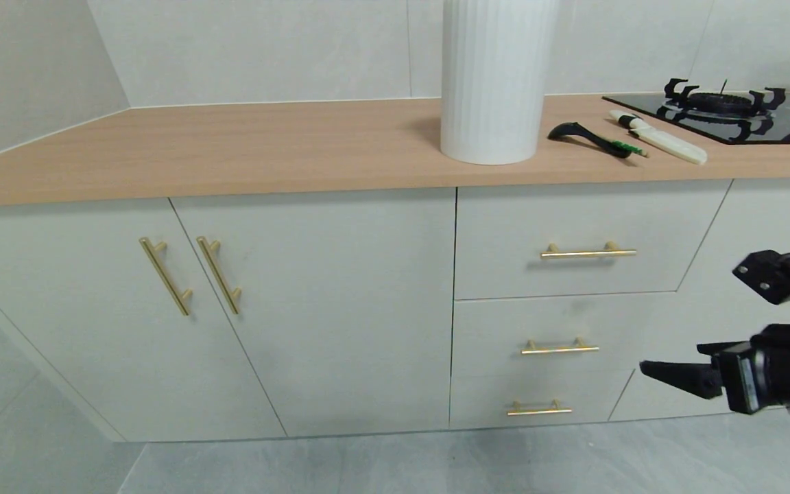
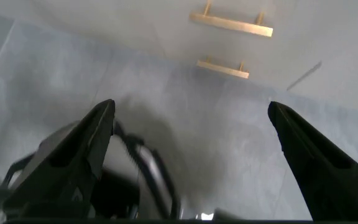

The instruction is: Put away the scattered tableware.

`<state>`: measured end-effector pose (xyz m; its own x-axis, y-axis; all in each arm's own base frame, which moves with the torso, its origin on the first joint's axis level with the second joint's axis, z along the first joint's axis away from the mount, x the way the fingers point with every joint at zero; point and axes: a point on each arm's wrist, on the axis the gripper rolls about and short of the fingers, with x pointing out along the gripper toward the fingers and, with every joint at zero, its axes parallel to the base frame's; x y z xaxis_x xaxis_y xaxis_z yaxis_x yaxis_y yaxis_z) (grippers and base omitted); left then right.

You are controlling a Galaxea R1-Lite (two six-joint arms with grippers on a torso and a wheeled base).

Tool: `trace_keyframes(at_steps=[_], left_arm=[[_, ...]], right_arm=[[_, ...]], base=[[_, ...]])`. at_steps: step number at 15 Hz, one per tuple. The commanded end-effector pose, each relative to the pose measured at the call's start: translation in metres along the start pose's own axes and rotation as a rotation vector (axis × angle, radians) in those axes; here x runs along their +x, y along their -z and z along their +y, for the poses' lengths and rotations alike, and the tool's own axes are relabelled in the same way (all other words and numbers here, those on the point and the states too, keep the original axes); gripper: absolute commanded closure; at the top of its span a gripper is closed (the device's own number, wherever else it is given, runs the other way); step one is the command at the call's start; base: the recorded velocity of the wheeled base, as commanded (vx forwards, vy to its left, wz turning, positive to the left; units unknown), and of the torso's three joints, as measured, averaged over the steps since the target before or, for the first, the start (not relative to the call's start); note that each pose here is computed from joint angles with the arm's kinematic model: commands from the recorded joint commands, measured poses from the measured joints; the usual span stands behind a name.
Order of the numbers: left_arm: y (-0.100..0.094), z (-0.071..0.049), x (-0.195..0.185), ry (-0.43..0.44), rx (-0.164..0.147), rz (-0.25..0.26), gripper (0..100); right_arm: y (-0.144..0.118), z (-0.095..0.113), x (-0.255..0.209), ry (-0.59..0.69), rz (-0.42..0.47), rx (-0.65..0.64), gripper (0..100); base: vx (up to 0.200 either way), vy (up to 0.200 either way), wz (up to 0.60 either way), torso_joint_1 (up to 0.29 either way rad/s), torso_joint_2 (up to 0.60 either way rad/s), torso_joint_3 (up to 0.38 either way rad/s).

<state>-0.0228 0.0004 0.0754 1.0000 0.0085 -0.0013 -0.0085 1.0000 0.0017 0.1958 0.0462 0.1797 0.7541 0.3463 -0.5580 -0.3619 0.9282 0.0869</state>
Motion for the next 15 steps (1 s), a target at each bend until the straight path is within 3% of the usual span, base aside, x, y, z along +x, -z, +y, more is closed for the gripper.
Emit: trace_keyframes(at_steps=[1,4,7,10,15], left_arm=[[0.0,0.0,0.0,-0.001,0.0,0.0,0],[0.0,0.0,0.0,-0.001,0.0,0.0,0],[0.0,0.0,0.0,-0.001,0.0,0.0,0],[0.0,0.0,0.0,-0.001,0.0,0.0,0],[0.0,0.0,0.0,-0.001,0.0,0.0,0]], right_arm=[[-0.011,-0.008,0.048,-0.002,0.051,0.008,0],[-0.001,-0.017,0.089,0.042,0.076,0.01,0],[0.002,-0.02,0.102,0.055,0.081,0.014,0],[0.019,-0.025,0.132,0.082,0.159,0.026,0],[0.039,-0.036,0.182,0.173,0.092,0.06,0]], base=[[0.0,0.0,0.0,0.0,0.0,0.0],[0.0,0.0,0.0,0.0,0.0,0.0],[0.0,0.0,0.0,0.0,0.0,0.0],[0.0,0.0,0.0,0.0,0.0,0.0],[0.0,0.0,0.0,0.0,0.0,0.0]])
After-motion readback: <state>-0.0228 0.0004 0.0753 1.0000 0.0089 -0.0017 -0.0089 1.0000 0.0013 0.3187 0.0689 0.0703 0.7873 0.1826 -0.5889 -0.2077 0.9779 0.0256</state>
